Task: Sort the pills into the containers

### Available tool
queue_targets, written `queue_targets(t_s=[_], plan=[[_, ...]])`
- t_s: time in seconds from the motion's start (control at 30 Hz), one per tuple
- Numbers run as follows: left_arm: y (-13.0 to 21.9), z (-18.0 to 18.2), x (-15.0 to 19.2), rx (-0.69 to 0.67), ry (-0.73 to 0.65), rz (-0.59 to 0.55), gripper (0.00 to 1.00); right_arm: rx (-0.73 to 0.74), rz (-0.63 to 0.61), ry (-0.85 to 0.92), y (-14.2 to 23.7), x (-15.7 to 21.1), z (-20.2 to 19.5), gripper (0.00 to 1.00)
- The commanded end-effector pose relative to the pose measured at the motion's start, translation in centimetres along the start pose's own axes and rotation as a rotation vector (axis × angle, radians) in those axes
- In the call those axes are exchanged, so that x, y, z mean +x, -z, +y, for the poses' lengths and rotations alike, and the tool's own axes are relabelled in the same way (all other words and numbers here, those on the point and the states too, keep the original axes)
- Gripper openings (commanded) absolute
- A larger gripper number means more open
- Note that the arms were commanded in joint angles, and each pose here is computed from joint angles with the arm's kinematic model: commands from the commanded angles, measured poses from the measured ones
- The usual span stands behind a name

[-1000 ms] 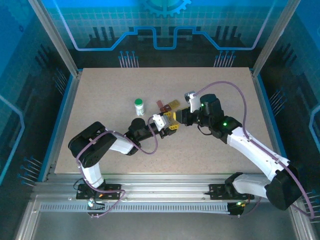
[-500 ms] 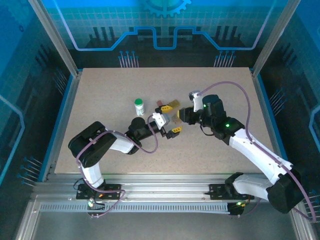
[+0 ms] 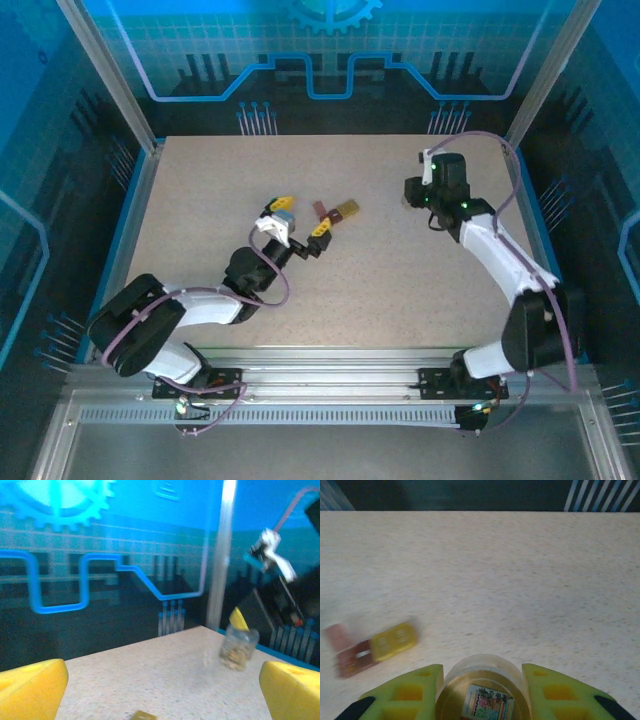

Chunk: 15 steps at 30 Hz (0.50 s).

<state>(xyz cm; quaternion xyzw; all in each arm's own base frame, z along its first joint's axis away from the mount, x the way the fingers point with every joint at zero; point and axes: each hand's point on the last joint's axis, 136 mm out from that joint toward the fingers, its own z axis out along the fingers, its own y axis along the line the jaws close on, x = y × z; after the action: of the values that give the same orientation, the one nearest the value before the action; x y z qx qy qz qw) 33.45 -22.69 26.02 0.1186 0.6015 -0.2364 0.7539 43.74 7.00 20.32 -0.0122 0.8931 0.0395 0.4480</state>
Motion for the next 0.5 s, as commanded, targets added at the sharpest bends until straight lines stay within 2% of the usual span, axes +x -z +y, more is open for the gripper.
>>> queue_targets(t_s=[0.0, 0.23, 0.47], plan=[[0.9, 4.0, 0.0, -0.209, 0.114, 0.019, 0.99, 0.072, -0.038, -0.002, -3.0, -2.3, -2.7, 0.00], [-0.1, 4.8, 2.0, -0.272, 0.069, 0.271, 0.99, 0.073, 0.031, -0.067, -9.6, -3.0, -4.8, 0.00], [-0.9, 4.0, 2.2, -0.225, 0.086, 0.302, 0.99, 0.096, 0.089, -0.101, -14.5, -2.6, -6.3, 0.00]])
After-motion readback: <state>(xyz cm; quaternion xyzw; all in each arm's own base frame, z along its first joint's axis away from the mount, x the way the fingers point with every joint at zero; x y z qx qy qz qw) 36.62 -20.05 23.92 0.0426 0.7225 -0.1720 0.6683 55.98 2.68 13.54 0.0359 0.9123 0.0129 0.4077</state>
